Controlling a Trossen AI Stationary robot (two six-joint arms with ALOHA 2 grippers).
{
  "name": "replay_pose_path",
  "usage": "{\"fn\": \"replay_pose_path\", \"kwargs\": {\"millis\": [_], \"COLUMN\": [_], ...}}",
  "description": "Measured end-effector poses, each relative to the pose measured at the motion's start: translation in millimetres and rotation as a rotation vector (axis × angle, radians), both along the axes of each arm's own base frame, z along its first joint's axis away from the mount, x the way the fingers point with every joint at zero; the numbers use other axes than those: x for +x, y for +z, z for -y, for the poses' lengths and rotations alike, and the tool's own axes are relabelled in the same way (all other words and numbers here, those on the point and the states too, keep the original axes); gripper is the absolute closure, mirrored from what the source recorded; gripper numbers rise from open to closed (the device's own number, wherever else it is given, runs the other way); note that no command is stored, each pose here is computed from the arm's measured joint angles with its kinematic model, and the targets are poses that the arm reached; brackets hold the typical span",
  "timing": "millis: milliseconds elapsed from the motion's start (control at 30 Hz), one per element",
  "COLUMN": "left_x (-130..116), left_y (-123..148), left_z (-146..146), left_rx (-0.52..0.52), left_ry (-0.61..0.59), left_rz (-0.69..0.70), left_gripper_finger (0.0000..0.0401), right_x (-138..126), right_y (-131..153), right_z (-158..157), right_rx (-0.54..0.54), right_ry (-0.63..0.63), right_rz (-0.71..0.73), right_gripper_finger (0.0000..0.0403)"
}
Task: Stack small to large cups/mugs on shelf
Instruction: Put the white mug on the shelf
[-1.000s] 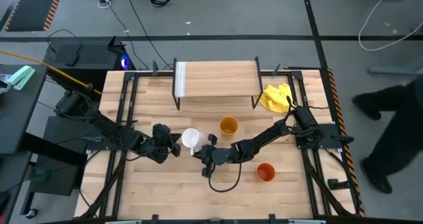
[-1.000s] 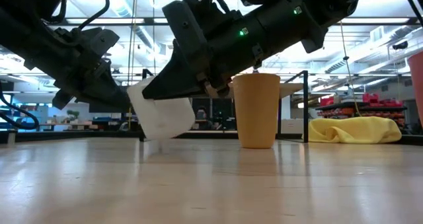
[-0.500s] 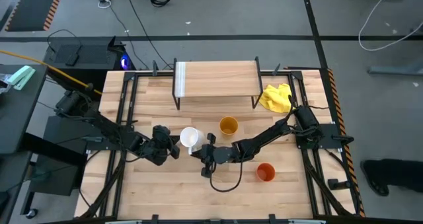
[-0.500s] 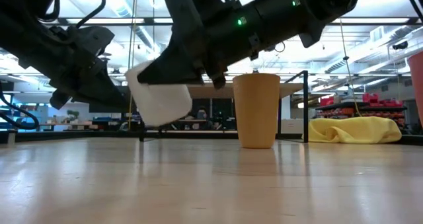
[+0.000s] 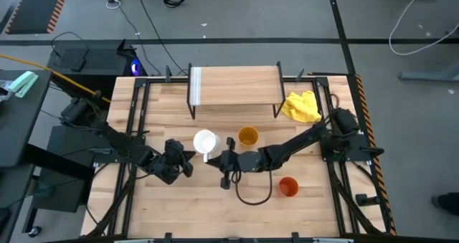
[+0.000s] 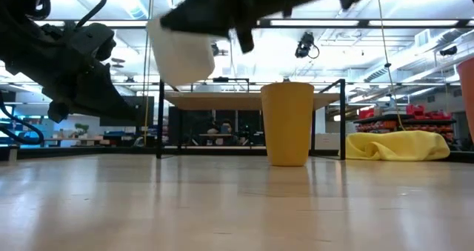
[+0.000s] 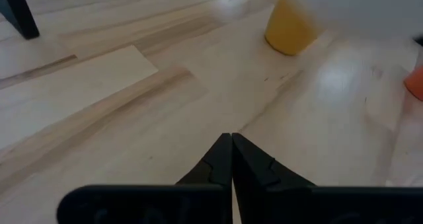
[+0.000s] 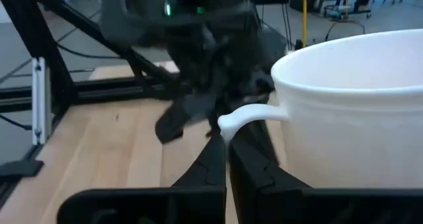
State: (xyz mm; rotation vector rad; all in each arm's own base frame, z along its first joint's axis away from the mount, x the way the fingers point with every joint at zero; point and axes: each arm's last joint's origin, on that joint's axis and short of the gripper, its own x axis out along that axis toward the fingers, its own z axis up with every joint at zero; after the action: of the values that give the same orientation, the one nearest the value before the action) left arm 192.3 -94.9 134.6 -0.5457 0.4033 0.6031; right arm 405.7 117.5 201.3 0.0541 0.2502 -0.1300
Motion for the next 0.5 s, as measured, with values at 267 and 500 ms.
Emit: {"fn": "replay_pose_path", "kwargs": {"millis": [267,500], "left_x": [0,0], "left_y": [0,0], "left_z": [0,0], "left_rx": [0.0,0.001], "left_ry": [0.0,0.001], "left_rz": [0.0,-0.002], "left_gripper_finger": [0.038,0.0391], "right_x": [-18,-37], "right_y": [54,101], "right_z": [14,48], "right_rx": [-0.029,0.025], "right_ry": [-0.009,0.029], "right_rz": [0.062,0.133], "right_gripper_finger": [0.0396,0.0397]}}
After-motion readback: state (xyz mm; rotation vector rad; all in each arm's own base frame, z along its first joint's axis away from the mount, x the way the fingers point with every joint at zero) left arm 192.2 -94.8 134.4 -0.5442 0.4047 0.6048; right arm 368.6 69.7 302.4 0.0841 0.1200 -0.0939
